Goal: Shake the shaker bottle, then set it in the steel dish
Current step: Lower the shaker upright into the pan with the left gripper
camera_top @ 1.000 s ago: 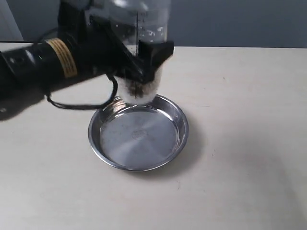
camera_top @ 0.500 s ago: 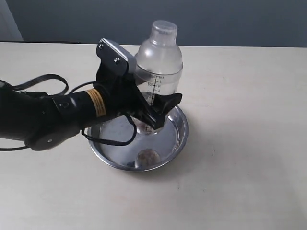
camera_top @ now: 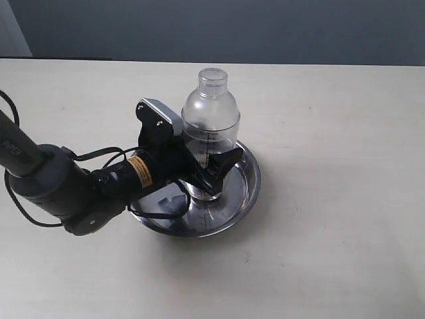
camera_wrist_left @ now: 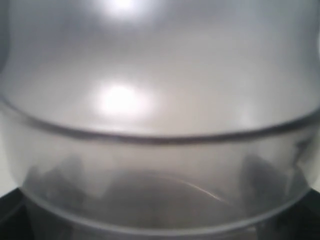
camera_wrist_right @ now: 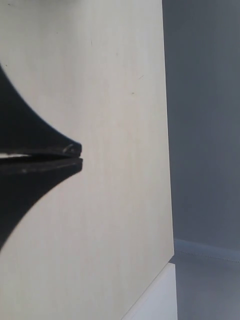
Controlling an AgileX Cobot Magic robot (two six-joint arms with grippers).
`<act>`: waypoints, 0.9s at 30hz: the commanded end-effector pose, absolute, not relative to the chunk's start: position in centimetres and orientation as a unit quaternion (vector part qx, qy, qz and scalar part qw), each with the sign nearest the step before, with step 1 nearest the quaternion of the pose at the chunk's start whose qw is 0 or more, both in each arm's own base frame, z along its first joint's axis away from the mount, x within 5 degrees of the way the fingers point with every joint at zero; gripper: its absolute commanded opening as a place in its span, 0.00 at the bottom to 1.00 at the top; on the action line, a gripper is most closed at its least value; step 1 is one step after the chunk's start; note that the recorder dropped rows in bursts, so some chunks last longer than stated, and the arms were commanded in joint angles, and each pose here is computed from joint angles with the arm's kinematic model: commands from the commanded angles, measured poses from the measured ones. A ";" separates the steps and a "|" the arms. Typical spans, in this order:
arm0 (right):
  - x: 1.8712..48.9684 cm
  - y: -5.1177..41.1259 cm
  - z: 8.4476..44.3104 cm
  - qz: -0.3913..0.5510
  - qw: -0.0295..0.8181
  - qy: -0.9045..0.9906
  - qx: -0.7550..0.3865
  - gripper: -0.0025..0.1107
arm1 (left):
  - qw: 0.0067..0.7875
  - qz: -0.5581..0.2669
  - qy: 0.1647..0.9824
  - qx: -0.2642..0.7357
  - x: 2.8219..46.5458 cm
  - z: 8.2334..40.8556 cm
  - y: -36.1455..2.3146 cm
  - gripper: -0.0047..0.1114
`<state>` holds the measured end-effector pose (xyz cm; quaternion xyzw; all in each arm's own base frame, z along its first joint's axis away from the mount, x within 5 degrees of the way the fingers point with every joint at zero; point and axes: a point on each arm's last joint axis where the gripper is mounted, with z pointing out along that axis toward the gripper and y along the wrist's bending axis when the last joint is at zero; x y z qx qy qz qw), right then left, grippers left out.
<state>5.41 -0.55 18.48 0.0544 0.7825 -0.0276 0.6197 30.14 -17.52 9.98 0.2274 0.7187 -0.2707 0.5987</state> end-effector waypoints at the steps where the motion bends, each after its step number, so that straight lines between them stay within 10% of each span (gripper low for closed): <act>1: 5.4 -0.6 18.6 -0.030 0.626 0.778 0.055 0.01 | 0.601 -0.282 0.713 0.227 30.3 9.5 -17.2 0.05; 6: 5.4 -0.6 18.6 -0.030 0.626 0.778 0.055 0.01 | 0.586 -0.305 0.714 0.232 30.4 9.5 -16.6 0.26; 13: 5.4 -0.6 18.6 -0.030 0.626 0.778 0.055 0.01 | 0.567 -0.328 0.715 0.246 30.7 9.3 -15.0 0.92; 27: 5.4 -0.6 18.6 -0.030 0.626 0.778 0.055 0.01 | 0.575 -0.354 0.678 0.292 30.2 12.2 -15.2 0.95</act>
